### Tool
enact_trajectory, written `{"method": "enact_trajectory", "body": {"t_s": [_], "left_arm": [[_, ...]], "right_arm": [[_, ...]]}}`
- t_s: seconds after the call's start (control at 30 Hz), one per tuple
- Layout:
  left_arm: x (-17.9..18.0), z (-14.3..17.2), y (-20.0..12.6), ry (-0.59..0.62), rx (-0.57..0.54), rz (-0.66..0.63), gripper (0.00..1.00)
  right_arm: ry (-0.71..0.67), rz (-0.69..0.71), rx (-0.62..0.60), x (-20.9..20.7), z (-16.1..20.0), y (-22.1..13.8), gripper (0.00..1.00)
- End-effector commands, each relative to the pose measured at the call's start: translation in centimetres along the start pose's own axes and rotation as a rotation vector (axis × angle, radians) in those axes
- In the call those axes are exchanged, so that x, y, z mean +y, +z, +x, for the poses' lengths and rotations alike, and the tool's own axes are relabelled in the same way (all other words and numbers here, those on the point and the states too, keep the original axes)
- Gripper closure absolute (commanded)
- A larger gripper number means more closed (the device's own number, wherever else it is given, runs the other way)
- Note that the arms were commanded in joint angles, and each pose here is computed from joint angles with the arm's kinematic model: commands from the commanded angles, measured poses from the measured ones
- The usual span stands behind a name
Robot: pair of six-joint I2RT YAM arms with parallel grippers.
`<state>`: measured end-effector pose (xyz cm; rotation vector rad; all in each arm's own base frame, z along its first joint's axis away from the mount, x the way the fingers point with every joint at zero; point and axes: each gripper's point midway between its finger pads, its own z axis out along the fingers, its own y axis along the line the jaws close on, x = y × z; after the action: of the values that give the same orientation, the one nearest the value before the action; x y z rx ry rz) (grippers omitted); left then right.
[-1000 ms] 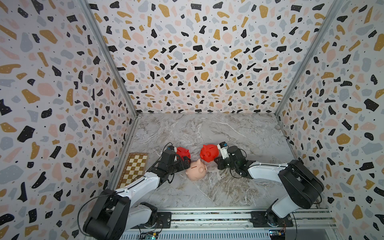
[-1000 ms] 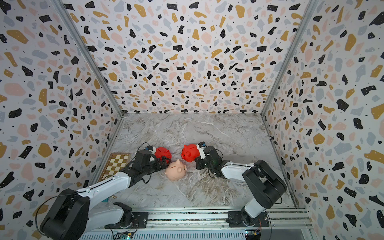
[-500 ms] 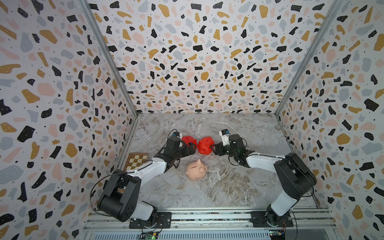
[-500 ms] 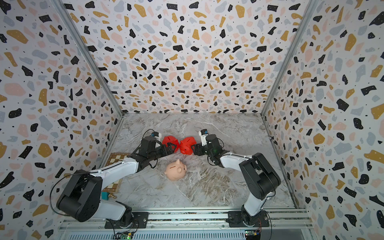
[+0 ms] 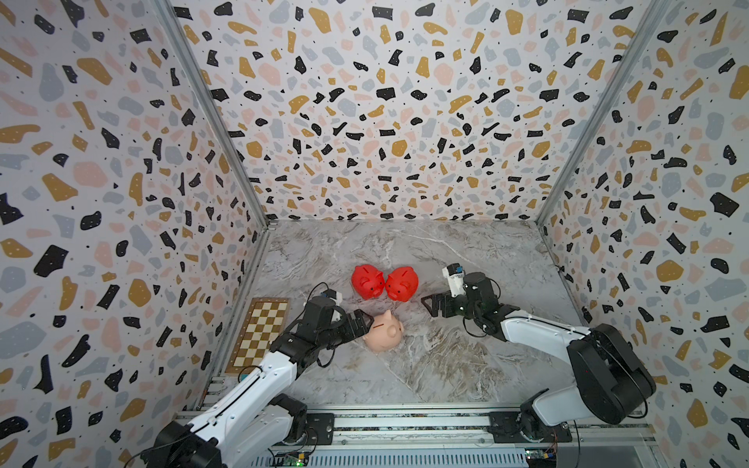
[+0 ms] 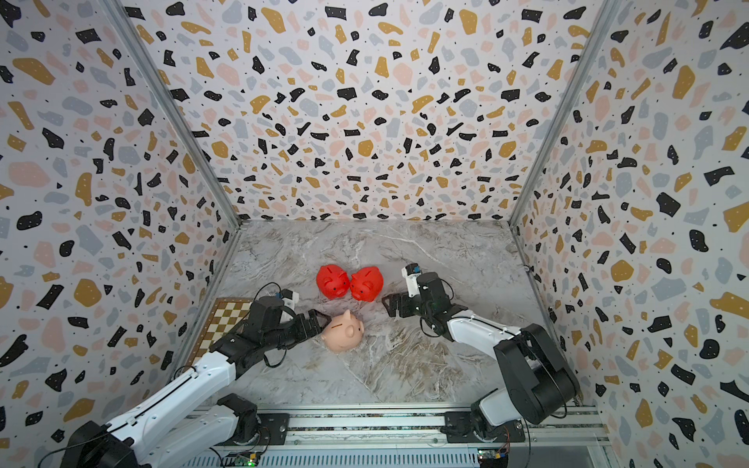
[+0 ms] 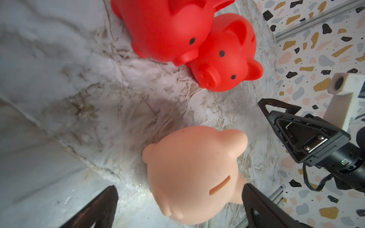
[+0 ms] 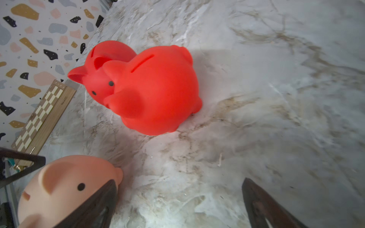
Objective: Open piggy banks
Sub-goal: Move the piggy bank to the center of the board.
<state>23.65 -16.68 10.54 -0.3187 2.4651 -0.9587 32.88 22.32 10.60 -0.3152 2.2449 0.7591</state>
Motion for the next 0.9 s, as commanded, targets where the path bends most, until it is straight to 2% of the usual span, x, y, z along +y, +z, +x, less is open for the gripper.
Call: {"method": "enact_trajectory", "body": {"t_s": [0.0, 0.17, 0.47, 0.67, 0.77, 0.87], "left_arm": [[-2.2, -0.9, 0.8, -0.084, -0.026, 0.111, 0.01], [-5.6, -1.8, 2.4, -0.073, -0.028, 0.205, 0.01], [-14.1, -2.6, 7.3, 0.06, 0.046, 0.38, 0.01], [-20.2, -2.9, 10.5, 0.107, 0.103, 0.519, 0.01], [-20.0, -2.7, 10.6, 0.122, 0.108, 0.501, 0.01], [-17.7, -2.2, 9.6, 0.198, 0.101, 0.377, 0.01]], "right_arm": [[0.021, -0.004, -0.037, -0.7, -1.0, -1.8, 0.0], [0.02, 0.056, -0.057, -1.6, -1.1, -3.3, 0.03], [0.077, 0.106, -0.051, -2.6, 0.7, -4.7, 0.11], [0.088, 0.088, -0.049, -2.3, 2.0, -5.6, 0.27], [0.095, 0.087, -0.055, -2.4, 2.5, -5.7, 0.37], [0.089, 0.044, -0.041, -1.5, 3.0, -5.1, 0.48]]}}
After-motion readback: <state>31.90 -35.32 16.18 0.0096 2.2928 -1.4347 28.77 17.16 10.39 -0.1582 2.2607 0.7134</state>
